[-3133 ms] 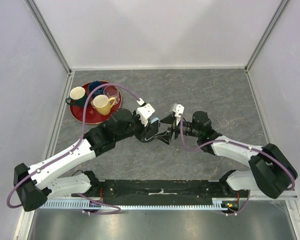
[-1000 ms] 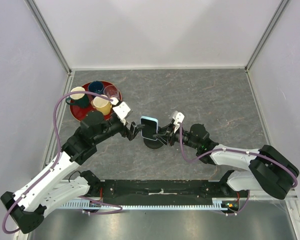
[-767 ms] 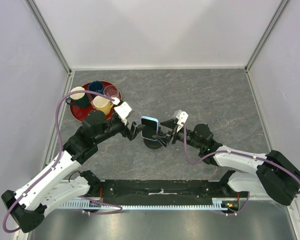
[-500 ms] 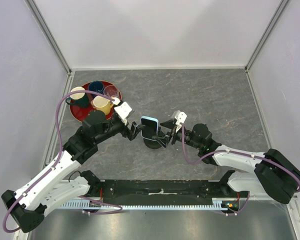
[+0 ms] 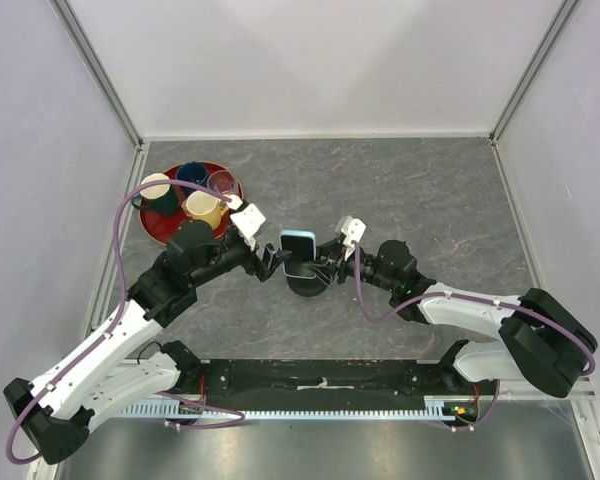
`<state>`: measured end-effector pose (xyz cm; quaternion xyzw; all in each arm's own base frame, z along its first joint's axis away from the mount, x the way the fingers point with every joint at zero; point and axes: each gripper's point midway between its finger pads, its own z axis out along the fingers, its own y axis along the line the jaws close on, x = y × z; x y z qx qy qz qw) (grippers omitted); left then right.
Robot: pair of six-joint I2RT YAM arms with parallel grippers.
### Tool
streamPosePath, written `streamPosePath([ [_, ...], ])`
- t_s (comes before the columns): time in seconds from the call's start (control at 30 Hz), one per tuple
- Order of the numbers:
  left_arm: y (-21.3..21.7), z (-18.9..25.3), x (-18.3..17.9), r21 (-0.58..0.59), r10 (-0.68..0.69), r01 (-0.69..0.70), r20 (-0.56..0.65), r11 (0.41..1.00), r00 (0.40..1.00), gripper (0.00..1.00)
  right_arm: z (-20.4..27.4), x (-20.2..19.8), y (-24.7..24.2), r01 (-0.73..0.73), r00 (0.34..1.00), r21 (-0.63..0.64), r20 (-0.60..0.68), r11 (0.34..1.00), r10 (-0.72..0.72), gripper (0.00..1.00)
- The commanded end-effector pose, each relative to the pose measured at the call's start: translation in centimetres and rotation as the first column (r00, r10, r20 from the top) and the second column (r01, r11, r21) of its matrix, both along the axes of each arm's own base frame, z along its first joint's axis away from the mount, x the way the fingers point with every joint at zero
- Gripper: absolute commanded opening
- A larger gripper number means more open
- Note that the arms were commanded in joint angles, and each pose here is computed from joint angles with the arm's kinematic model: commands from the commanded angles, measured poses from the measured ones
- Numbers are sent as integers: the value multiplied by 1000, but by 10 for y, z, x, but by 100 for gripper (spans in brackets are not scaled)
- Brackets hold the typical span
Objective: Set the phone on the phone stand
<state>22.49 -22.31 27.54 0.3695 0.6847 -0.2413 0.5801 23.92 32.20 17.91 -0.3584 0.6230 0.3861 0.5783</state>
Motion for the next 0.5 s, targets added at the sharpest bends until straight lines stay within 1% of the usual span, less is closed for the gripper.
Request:
streamPosePath([
  [0.0,-5,9,-1,-42,-14,13,-6,999,1000,84,20,5,8,-19,998,29,52,999,18,44],
  [0.07,-5,9,-1,-42,-12,12,-6,999,1000,84,17,6,9,-18,999,19,49,1000,17,32],
  [0.1,-5,9,0,-43,-11,10,-5,999,1000,84,17,8,9,-15,999,15,50,1000,14,17],
  [0.13,-5,9,0,-43,-9,9,-4,999,1000,84,15,9,10,-12,999,11,50,1000,11,6],
  [0.17,-4,9,0,-43,-9,9,-2,999,1000,84,11,11,9,-2,999,1,40,1000,2,0],
  [0.27,-4,10,0,-44,-6,6,-2,999,1000,84,6,16,5,44,999,7,23,999,-44,0],
  [0.47,-2,14,-1,-53,0,0,9,999,1000,84,10,15,-9,115,993,84,10,990,-116,0],
])
